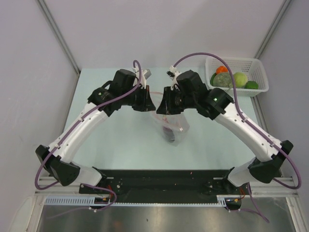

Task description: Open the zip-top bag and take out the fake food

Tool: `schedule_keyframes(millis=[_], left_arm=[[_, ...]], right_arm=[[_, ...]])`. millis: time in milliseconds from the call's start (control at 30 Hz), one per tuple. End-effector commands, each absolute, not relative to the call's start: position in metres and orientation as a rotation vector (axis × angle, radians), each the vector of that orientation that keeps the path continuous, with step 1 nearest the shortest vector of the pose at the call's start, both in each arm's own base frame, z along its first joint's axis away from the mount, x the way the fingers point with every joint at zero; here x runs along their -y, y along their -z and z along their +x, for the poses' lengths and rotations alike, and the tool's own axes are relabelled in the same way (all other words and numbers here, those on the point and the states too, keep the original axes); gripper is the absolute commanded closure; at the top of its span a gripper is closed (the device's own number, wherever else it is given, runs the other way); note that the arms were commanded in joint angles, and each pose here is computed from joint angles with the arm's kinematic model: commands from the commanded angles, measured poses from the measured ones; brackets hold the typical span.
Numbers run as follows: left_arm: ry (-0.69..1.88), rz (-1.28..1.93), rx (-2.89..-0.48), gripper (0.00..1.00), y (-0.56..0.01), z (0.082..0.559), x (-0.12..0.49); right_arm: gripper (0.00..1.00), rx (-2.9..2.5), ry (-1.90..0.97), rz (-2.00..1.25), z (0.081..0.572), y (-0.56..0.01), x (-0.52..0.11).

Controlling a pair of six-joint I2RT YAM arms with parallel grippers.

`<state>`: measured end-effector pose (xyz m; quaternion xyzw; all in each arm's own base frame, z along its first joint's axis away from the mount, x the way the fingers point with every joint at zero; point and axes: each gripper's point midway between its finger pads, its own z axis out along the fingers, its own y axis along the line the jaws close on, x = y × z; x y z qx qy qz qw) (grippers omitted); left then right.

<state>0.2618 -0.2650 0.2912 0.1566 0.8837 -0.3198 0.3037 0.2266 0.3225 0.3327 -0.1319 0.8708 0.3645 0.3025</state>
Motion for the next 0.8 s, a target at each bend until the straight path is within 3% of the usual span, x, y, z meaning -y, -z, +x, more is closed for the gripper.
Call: schedule_keyframes(millis=[0, 233, 433, 600, 767], left_arm=[[0.904, 0.456, -2.289, 1.00, -0.301, 0.250, 0.265], [0.961, 0.478, -2.273, 1.00, -0.301, 0.256, 0.279], [1.026, 0.469, -2.236, 1.00, -0.313, 0.263, 0.291], [1.042, 0.448, -2.246, 1.00, -0.307, 0.266, 0.295], [1.039, 0.428, -2.263, 1.00, -0.302, 0.269, 0.297]], right_arm=[[0.79, -2.325, -0.863, -0.318, 0.258, -0.313, -0.316], [0.80, -2.433, -0.617, -0.387, 0.271, -0.289, -0.312], [0.77, -2.492, -0.495, -0.155, 0.282, -0.270, -0.304], [0.87, -2.481, -0.638, 0.035, 0.278, -0.287, -0.324], [0.87, -2.456, -0.736, 0.118, 0.267, -0.310, -0.327]])
